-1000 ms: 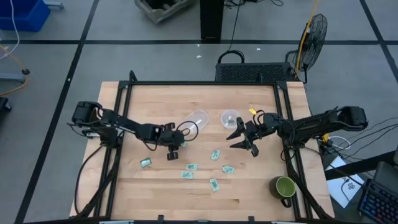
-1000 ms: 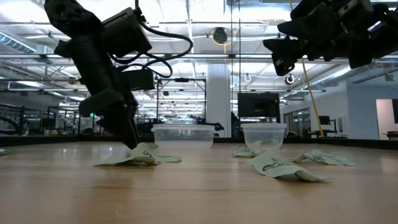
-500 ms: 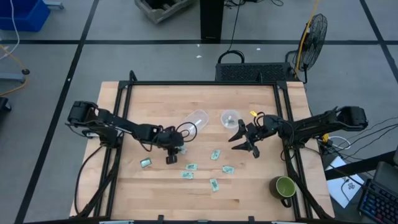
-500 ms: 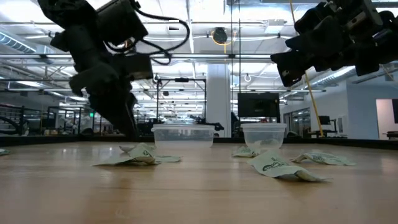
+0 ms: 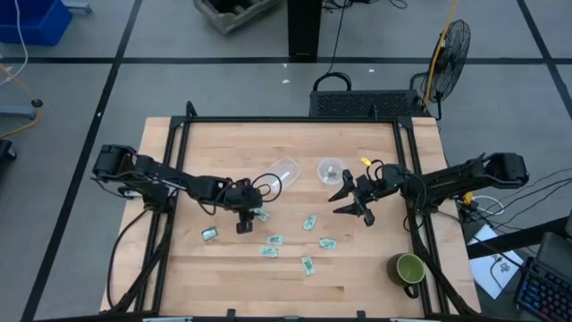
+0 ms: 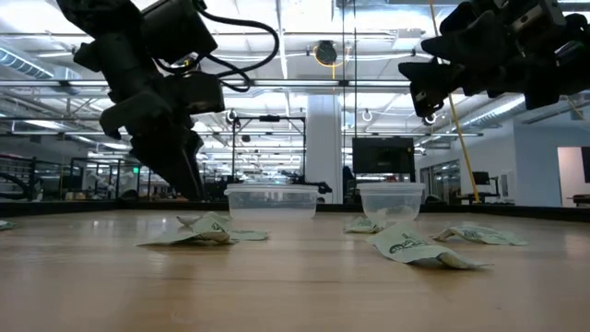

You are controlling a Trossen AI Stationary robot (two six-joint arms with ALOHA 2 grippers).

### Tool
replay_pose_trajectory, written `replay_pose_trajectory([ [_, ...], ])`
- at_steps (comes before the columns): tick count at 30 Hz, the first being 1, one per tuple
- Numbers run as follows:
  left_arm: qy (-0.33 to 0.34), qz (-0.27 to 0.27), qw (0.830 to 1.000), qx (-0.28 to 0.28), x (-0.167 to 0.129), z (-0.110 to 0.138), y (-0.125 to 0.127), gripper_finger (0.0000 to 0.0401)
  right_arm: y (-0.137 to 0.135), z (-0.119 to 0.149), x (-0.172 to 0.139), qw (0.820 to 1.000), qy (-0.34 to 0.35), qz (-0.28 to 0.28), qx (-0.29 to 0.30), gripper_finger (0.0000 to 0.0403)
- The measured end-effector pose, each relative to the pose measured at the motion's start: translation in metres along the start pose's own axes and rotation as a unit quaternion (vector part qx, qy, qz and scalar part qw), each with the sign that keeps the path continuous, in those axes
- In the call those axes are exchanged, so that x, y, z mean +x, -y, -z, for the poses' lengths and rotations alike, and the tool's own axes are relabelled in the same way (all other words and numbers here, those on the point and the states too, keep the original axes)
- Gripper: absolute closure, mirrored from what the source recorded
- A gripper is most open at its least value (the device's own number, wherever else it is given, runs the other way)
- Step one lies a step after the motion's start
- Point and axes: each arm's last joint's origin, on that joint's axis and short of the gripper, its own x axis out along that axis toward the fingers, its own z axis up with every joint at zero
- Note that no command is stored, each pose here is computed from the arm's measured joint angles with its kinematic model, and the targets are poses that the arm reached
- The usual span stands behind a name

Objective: Pick and place Stevia / Truvia into bins
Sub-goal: Put the stevia packet into the left transparent container

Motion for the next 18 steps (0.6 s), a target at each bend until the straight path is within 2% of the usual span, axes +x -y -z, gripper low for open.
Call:
replay_pose_trajectory([
  [4, 0.005, 0.005, 1.0, 0.014, 0.0, -0.001, 0.001, 0.0207, 0.0, 0.0, 0.0, 1.0, 0.002, 0.0, -0.001, 0.0229],
  [10, -0.004, -0.002, 0.999, 0.039, 0.017, 0.001, 0.001, 0.017, 0.0, -0.001, 0.0, 1.0, 0.003, -0.001, -0.002, 0.0229],
  [18, -0.026, -0.005, 0.999, 0.034, 0.038, 0.007, 0.001, 0.0182, 0.0, -0.001, 0.0, 1.0, 0.007, -0.002, -0.001, 0.0229],
])
